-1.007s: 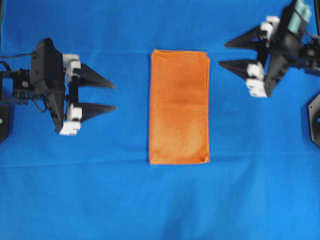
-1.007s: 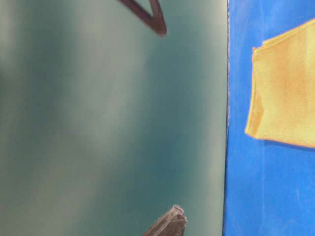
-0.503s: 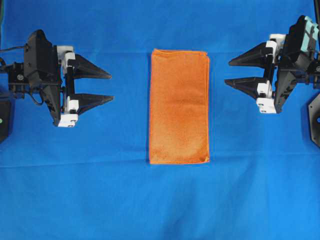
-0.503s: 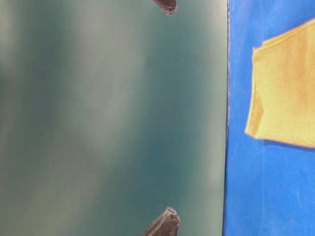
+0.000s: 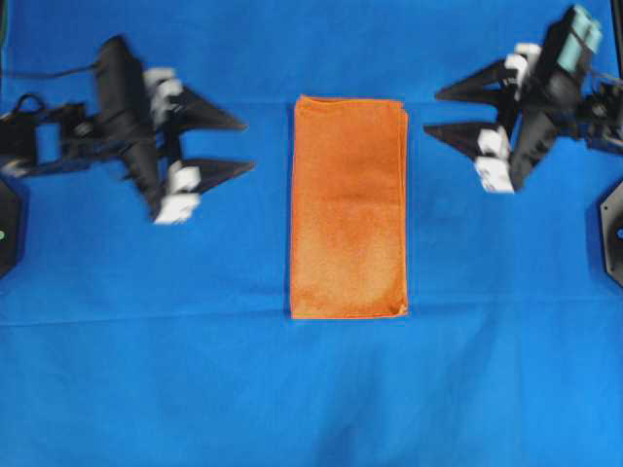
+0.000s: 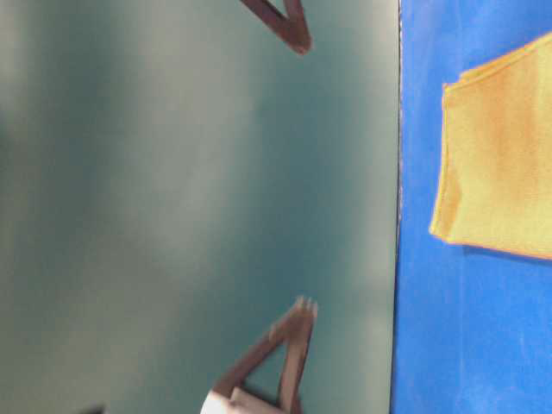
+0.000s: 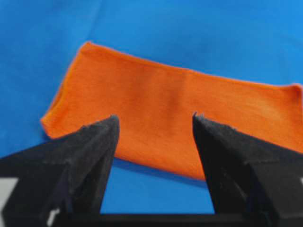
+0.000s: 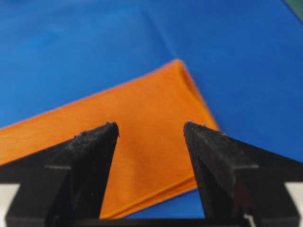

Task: Fold the orange towel.
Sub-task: 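Withdraw both open grippers to the sides, then move both grippers to the strip's top corners and pinch them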

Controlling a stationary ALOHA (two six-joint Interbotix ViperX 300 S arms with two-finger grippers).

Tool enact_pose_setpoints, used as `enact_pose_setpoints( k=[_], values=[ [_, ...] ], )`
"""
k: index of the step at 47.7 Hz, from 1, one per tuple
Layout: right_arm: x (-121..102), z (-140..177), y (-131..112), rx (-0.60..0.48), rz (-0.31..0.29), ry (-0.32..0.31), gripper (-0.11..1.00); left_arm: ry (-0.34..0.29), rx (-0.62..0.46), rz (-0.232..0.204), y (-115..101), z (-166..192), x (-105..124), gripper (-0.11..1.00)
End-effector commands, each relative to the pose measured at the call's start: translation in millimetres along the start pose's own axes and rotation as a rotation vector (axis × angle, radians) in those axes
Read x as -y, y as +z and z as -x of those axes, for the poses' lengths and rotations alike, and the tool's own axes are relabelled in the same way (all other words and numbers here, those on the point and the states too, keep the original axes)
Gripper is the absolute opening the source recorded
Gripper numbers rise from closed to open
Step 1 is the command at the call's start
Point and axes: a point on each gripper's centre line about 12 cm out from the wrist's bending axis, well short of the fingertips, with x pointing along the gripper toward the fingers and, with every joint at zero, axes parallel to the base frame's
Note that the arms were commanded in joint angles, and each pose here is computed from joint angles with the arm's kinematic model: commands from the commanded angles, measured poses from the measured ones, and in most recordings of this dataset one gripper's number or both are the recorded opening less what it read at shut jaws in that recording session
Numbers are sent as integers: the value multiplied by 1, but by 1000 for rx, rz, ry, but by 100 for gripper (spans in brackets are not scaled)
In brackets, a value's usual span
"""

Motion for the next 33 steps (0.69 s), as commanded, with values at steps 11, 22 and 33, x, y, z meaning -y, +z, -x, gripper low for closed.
enact_pose_setpoints(
  k=[11, 22, 33],
  values=[
    [44, -58, -16, -148, -17, -122, 62, 125, -68, 48, -7, -63, -51, 64],
    [58, -88, -48, -256, -31, -148, 62, 163, -136, 67, -35, -101, -72, 74],
    [61, -98, -68, -303, -40, -151, 61, 203, -200, 91, -67, -125, -94, 74]
  ],
)
